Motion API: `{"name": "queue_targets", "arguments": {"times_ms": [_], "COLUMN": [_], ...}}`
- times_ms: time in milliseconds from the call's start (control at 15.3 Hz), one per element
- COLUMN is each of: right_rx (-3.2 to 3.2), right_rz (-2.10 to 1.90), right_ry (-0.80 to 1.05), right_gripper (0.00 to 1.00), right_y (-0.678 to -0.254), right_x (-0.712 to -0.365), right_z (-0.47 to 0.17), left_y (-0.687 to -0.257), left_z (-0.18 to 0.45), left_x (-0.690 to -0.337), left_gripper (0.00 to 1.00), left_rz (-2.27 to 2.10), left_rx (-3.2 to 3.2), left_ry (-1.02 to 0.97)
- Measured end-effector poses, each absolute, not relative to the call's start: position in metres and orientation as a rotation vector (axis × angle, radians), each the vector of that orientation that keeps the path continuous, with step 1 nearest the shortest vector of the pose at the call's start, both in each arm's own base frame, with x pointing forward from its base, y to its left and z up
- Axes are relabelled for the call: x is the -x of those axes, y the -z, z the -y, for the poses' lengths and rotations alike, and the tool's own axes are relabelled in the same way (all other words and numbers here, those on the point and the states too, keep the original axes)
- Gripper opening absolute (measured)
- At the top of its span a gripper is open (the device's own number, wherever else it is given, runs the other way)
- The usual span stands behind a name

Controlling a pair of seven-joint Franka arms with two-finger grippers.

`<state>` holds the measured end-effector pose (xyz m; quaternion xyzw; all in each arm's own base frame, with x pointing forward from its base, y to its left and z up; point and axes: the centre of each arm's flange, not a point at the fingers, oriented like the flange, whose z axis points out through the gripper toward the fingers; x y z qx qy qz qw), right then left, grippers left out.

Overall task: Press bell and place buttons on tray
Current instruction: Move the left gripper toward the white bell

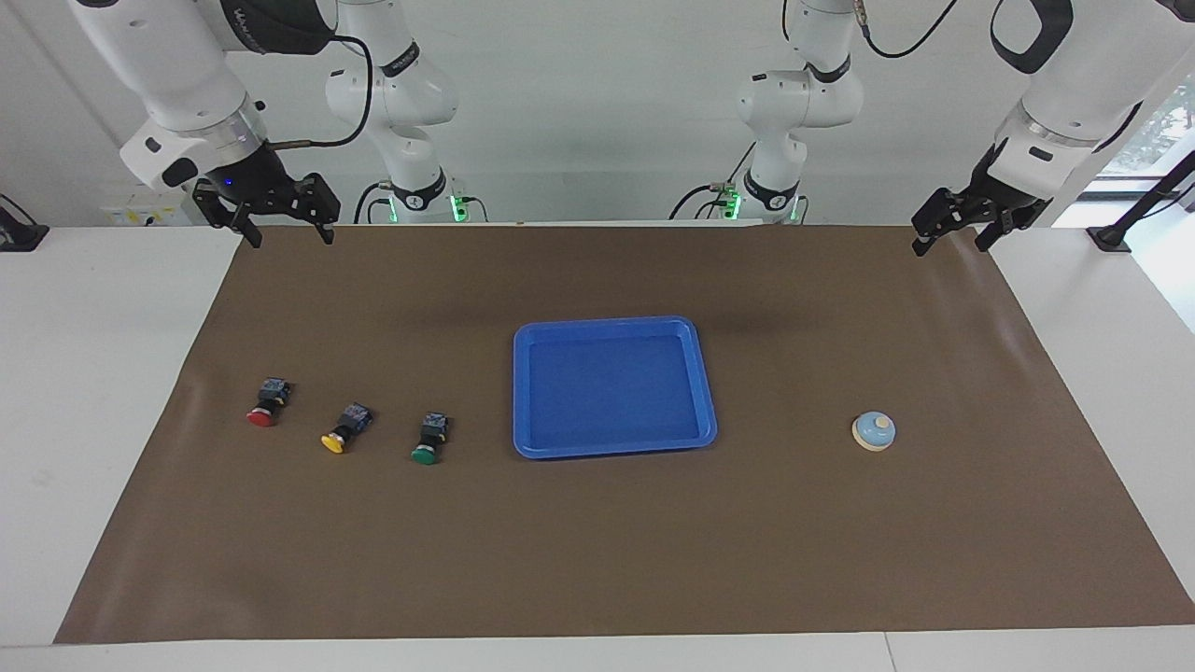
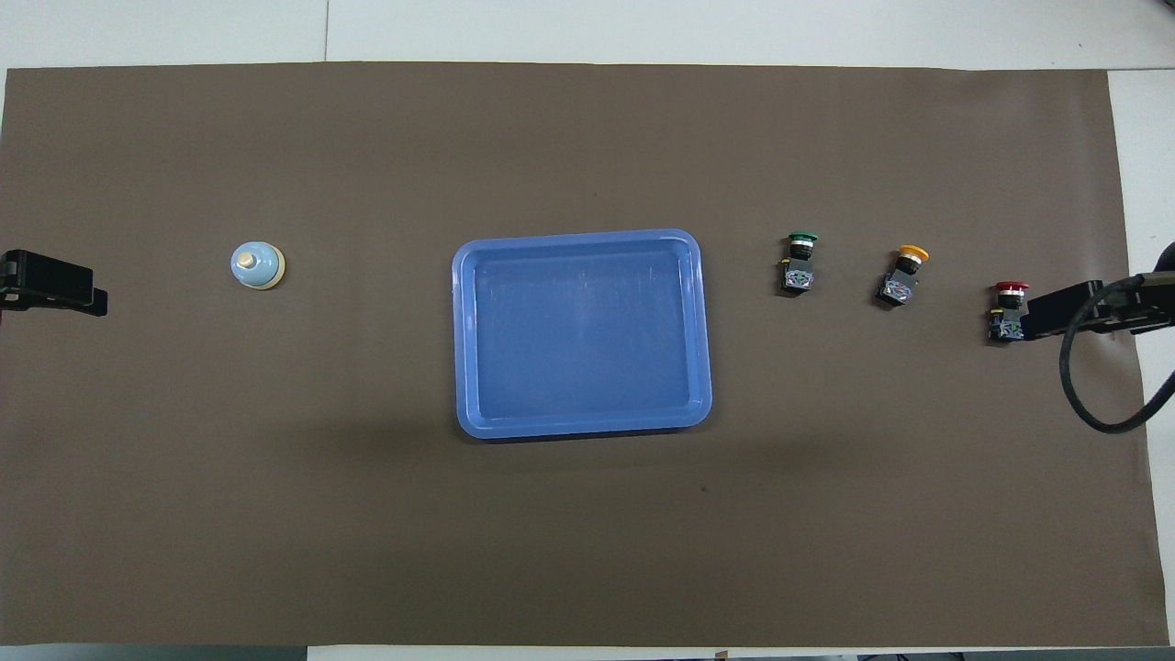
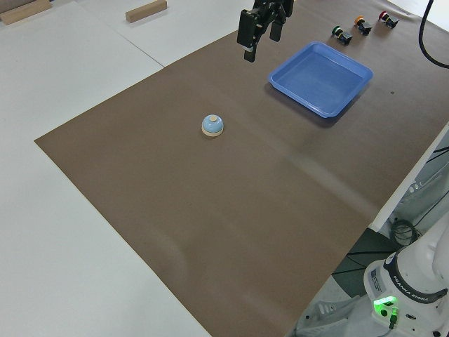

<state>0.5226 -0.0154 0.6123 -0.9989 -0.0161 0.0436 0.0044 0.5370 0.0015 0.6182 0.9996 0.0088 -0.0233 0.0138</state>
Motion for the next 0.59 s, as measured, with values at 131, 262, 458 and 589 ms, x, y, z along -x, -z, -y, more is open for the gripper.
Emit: {"name": "queue_targets", "arguments": {"times_ms": [131, 262, 458, 589], "right_rx": [3.129, 3.129, 3.129, 3.129], "right_rz": [0.051, 0.051, 0.051, 0.051], "right_ry": [-0.137, -0.137, -0.137, -0.137], "right_gripper": [1.0, 1.0, 1.0, 1.0], "right_y": [-0.612, -0.612, -0.612, -0.612], "right_x": [-0.523, -0.523, -0.523, -0.523], "right_z": [0.015, 0.015, 0.015, 0.015], "left_y": [-0.618, -0.618, -0.613, -0.584], "left_z": [-0.001, 0.0, 0.0, -0.001], "left_x": [-0.537, -0.537, -0.548, -0.556], "left_gripper": [1.0, 1.0, 0.95, 0.7], "left_rz": [-0.027, -0.024, -0.025, -0.03], "left_rx": [-3.113, -3.113, -3.113, -3.113], "left_ry": [0.073, 0.07, -0.063, -0.095]}}
